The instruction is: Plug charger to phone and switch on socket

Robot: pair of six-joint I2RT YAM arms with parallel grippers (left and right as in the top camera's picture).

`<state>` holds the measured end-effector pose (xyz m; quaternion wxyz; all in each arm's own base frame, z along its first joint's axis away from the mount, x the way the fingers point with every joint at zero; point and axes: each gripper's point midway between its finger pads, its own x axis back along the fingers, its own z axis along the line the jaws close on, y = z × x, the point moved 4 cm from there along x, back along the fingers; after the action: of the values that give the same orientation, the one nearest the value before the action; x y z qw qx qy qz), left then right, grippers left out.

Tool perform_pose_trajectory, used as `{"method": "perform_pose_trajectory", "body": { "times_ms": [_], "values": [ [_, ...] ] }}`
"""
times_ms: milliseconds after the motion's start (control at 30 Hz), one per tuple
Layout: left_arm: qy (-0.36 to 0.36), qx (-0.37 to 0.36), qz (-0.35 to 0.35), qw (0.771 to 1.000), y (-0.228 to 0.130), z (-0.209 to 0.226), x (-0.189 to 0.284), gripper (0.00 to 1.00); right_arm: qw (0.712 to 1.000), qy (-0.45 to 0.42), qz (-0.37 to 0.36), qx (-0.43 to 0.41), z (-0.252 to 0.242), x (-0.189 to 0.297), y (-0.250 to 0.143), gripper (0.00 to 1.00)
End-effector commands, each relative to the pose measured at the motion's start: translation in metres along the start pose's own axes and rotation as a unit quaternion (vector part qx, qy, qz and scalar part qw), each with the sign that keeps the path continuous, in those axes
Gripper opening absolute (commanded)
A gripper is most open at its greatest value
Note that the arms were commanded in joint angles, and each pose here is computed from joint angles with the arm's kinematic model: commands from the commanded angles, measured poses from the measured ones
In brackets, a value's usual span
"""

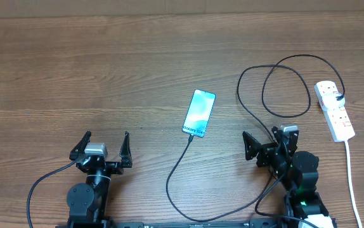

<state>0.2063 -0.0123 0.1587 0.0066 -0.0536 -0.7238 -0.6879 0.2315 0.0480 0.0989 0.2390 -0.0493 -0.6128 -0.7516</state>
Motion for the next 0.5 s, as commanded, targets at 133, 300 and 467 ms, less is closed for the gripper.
{"method": "perform_pose_trajectory", "body": {
  "times_ms": [133, 300, 467],
  "values": [
    [0.002, -0.005, -0.004, 1.0, 0.0, 0.001, 0.0, 0.99, 1.0, -0.005, -0.012, 0.002, 0.001, 0.01, 0.001, 1.0],
    [0.002, -0.005, -0.004, 1.0, 0.0, 0.001, 0.0, 1.0, 1.0, -0.008, -0.021, 0.003, 0.002, 0.02, 0.002, 1.0],
    [0.002, -0.005, -0.004, 1.0, 0.0, 0.001, 0.0, 1.0, 0.995, 0.015, -0.1, 0.022, 0.014, 0.037, 0.029, 1.0]
  ]
}}
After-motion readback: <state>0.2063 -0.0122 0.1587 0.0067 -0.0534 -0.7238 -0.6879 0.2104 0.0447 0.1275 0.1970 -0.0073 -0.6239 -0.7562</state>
